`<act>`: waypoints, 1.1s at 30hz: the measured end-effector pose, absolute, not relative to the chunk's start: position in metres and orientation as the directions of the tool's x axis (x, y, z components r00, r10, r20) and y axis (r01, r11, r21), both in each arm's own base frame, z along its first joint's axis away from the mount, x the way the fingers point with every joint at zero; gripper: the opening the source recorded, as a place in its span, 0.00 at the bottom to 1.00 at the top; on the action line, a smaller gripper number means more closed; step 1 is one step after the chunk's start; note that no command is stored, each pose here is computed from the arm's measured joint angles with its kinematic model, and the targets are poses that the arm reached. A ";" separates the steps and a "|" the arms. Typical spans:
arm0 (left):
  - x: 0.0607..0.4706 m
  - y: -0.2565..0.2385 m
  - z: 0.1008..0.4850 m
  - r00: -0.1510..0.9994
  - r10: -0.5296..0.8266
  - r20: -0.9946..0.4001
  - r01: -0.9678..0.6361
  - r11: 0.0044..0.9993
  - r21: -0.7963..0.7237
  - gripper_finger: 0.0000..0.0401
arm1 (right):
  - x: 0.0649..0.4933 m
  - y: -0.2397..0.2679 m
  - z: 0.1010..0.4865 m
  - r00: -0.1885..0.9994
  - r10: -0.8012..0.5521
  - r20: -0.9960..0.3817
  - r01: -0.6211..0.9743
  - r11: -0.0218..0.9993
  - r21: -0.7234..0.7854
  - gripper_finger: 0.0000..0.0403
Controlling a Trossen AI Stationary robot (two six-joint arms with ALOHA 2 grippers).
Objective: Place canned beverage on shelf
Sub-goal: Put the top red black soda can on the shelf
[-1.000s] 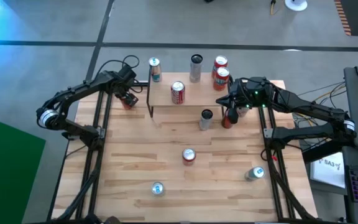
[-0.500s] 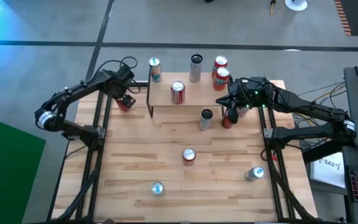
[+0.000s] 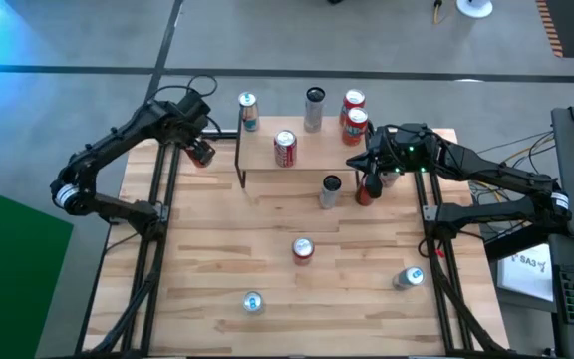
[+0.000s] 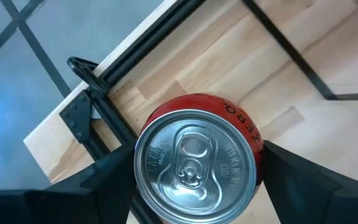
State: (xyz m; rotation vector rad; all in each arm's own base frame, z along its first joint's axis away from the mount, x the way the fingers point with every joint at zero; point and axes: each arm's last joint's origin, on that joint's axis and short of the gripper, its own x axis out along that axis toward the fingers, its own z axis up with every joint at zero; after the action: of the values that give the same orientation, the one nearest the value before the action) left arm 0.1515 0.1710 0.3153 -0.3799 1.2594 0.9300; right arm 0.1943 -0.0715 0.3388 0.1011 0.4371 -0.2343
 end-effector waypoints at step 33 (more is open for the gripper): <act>0.187 0.055 0.435 0.605 0.408 -0.684 -0.581 0.813 -0.029 0.70 | 0.205 -0.052 0.351 0.944 -0.123 -0.306 0.121 0.992 -0.023 0.03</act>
State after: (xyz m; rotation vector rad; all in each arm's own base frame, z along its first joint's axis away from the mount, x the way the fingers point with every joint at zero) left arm 0.1866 0.0548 0.4349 -0.2597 0.7194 0.5795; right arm 0.2054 -0.0522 0.3509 -0.0044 0.3117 -0.1242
